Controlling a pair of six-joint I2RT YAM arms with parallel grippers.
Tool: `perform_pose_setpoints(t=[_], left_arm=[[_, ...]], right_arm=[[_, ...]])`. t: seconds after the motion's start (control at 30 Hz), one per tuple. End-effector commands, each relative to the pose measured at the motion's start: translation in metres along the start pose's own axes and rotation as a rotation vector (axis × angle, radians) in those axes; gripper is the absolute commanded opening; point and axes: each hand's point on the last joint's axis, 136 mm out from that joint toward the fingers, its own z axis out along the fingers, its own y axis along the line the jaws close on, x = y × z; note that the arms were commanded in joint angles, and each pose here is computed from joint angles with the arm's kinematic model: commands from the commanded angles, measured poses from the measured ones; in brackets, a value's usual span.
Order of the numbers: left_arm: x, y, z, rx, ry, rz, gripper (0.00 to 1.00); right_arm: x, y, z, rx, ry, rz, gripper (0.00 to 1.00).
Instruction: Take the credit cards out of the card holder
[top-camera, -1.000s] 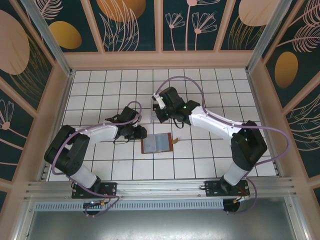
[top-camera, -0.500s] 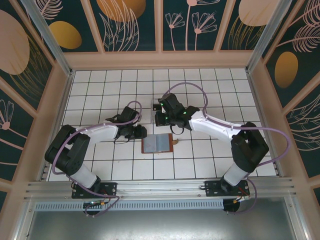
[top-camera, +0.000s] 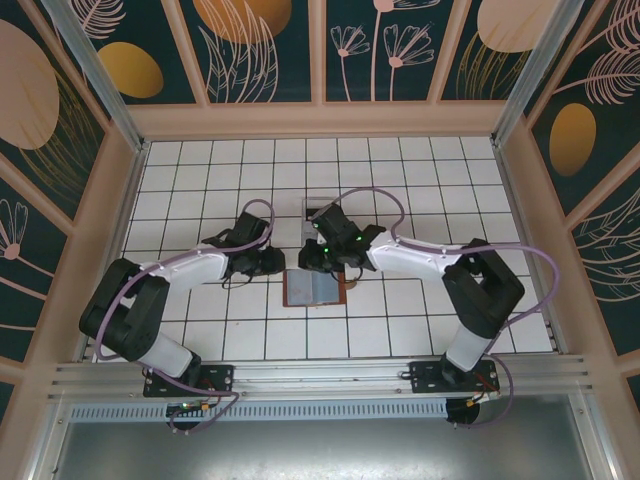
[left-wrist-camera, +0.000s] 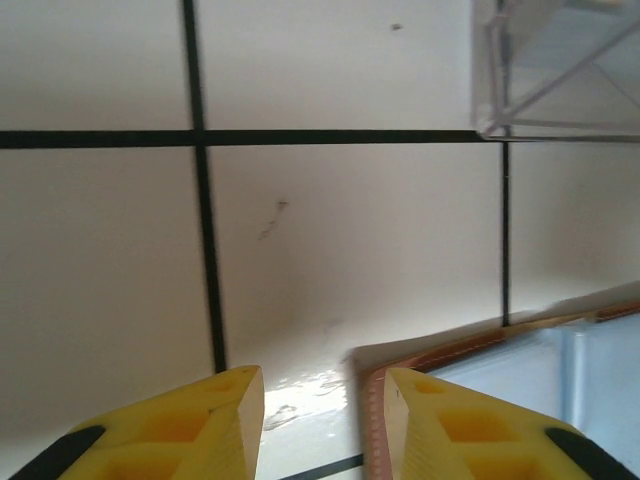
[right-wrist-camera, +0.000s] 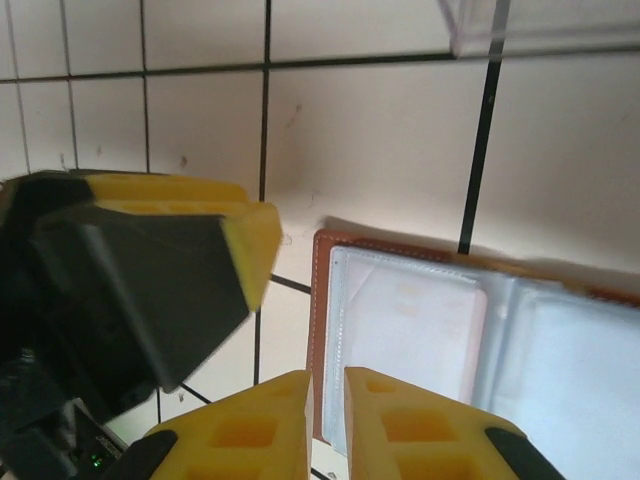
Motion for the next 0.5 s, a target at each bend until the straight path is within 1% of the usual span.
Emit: perform_pose_setpoints(t=[0.0, 0.2, 0.47], left_arm=[[-0.001, 0.015, -0.008, -0.033, -0.013, -0.020, 0.38], [0.000, 0.031, -0.015, -0.074, -0.030, -0.028, 0.39], [0.000, 0.033, -0.019, -0.083, -0.037, -0.018, 0.39]], right_arm=[[0.014, 0.016, 0.017, -0.043, 0.063, 0.015, 0.18], [0.027, 0.022, 0.041, -0.020, 0.132, 0.005, 0.19], [0.034, 0.016, 0.055, 0.026, 0.166, 0.004, 0.21]])
